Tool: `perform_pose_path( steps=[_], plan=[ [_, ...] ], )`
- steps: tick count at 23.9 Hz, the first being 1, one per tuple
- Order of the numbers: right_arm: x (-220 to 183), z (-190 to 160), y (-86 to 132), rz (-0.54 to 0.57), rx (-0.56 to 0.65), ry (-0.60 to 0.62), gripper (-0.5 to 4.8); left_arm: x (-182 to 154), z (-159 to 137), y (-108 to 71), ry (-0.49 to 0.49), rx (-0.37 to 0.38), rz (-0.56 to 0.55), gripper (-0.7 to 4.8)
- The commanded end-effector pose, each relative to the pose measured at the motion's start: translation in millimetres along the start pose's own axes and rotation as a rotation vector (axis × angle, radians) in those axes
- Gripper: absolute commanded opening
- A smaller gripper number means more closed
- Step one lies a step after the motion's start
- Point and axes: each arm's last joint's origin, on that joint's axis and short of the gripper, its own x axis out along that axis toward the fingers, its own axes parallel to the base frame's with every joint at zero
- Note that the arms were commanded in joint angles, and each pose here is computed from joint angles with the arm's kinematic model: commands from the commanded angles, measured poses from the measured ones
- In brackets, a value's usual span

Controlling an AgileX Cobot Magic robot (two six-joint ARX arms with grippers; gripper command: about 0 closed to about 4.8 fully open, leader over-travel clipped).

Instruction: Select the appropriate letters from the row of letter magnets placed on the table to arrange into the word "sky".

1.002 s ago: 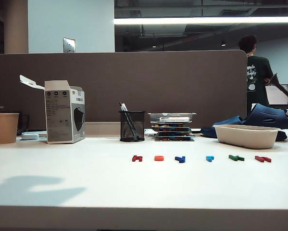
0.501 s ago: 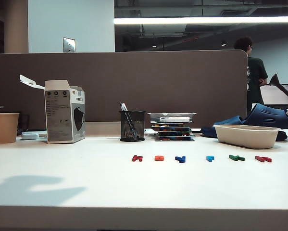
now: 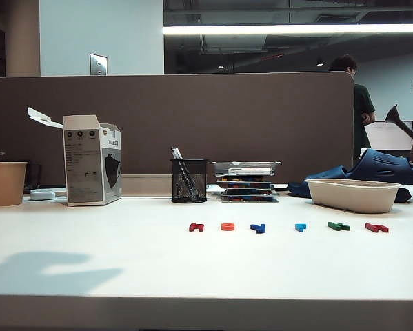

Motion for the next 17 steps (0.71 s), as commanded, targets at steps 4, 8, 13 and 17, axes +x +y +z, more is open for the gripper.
perform_pose_path(
  steps=[4, 8, 13, 17],
  plan=[
    [49, 24, 11, 0.062, 0.131, 0.119, -0.05, -1, 1, -0.2, -0.012, 0.000, -0.003, -0.05],
    [91, 23, 31, 0.022, 0.112, 0.238, 0.39, -1, 1, -0.3, -0.012, 0.000, -0.003, -0.05],
    [157, 0, 55, 0.031, 0.084, 0.399, 1.22, -1, 1, -0.3, -0.012, 0.000, -0.003, -0.05],
    [198, -30, 64, -0.007, 0.100, 0.514, 1.96, -1, 1, -0.2, -0.011, 0.000, -0.003, -0.05]
  ],
)
